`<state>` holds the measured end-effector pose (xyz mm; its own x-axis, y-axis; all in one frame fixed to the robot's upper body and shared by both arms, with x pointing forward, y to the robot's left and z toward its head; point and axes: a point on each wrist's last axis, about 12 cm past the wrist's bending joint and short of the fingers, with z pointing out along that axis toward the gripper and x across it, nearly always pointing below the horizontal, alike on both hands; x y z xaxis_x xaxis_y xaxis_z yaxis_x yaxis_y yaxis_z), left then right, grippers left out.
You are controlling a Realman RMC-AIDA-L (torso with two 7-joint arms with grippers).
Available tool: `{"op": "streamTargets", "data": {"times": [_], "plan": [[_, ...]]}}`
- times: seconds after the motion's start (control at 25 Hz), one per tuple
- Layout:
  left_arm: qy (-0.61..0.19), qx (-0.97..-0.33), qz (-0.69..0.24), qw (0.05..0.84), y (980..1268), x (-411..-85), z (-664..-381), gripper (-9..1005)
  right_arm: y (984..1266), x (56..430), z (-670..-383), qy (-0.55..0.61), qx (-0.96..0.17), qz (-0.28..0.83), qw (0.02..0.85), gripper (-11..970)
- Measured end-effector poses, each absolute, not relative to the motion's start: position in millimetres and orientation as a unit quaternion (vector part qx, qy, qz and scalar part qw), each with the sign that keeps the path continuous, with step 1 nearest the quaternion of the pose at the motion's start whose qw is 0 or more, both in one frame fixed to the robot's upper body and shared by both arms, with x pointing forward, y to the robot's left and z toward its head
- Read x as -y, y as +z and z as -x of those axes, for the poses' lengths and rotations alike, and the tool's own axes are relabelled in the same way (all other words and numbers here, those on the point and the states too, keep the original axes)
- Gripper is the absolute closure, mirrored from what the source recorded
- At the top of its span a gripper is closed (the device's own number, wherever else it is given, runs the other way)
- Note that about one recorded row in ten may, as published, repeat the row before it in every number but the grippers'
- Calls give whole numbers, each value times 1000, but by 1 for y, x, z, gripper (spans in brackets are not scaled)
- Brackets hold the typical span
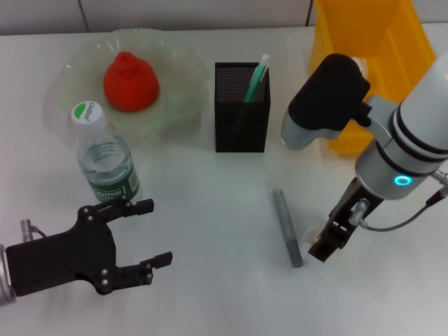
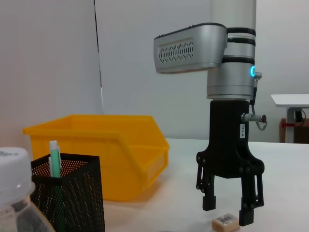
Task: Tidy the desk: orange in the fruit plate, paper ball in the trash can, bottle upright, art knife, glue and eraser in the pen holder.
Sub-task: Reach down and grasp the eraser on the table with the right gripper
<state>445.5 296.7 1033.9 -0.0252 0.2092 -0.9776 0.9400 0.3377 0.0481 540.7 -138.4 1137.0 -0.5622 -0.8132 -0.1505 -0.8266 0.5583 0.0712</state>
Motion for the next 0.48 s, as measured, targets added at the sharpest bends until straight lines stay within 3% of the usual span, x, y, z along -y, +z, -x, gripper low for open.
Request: {"op": "streamTargets", "data": {"times": [0.2, 0.48], "plan": [[-348, -626, -459, 526, 1034, -297, -445, 183, 1133, 137, -539, 61, -879, 471, 41, 153], [-349, -625, -460, 526, 1034, -296, -445, 183, 1129, 136, -537, 60, -879, 472, 36, 369]]}}
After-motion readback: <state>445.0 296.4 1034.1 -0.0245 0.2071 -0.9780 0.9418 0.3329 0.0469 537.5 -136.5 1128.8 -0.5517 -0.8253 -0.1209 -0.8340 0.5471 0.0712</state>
